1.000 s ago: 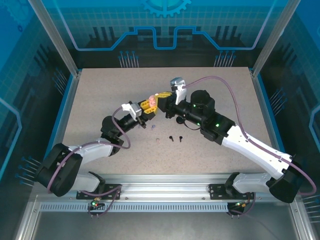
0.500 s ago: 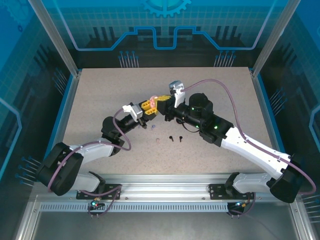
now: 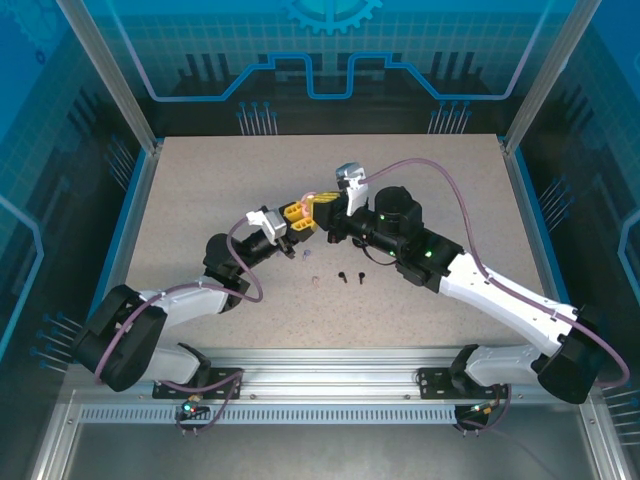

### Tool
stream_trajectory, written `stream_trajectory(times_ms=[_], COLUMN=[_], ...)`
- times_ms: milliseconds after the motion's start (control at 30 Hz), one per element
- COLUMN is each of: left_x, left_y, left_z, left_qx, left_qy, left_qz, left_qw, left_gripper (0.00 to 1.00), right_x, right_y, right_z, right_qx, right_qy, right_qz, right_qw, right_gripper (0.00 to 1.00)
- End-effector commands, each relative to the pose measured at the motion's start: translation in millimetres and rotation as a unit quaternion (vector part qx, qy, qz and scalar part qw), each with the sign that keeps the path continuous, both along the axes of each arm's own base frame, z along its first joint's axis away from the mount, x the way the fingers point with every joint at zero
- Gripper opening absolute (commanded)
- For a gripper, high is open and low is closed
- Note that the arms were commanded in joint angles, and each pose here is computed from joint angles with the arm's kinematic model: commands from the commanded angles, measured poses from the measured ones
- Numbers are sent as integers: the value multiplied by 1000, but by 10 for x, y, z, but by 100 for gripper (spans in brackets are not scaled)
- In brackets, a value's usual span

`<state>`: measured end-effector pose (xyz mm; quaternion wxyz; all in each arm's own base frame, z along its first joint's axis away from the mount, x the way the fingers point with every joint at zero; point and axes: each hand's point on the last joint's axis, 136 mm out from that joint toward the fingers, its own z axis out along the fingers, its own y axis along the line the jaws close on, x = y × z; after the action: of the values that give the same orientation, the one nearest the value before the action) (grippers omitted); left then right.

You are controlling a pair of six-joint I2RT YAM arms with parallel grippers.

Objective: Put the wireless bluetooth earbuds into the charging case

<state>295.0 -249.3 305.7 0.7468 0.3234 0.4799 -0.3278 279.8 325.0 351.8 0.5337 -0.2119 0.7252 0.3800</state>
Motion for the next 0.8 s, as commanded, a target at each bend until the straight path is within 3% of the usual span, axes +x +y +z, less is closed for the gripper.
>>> stream_trajectory(times_ms=[0, 500, 767], left_x=[-90, -110, -116], left_y=[2, 18, 20], left_z=[183, 244, 226], left_qx=[-11, -17, -15], left_qy=[-40, -44, -39], left_qz=[-5, -5, -5], left_qw=[999, 999, 999], left_gripper=[0, 0, 0], right_x=[-6, 30, -49], right_y=[34, 51, 169], right_z=[-76, -334, -478], right_qx=[-4, -33, -95], right_qy=[7, 31, 35], right_qz=[-2, -1, 46], right_qw=[1000, 999, 994], right_gripper=[10, 9, 9])
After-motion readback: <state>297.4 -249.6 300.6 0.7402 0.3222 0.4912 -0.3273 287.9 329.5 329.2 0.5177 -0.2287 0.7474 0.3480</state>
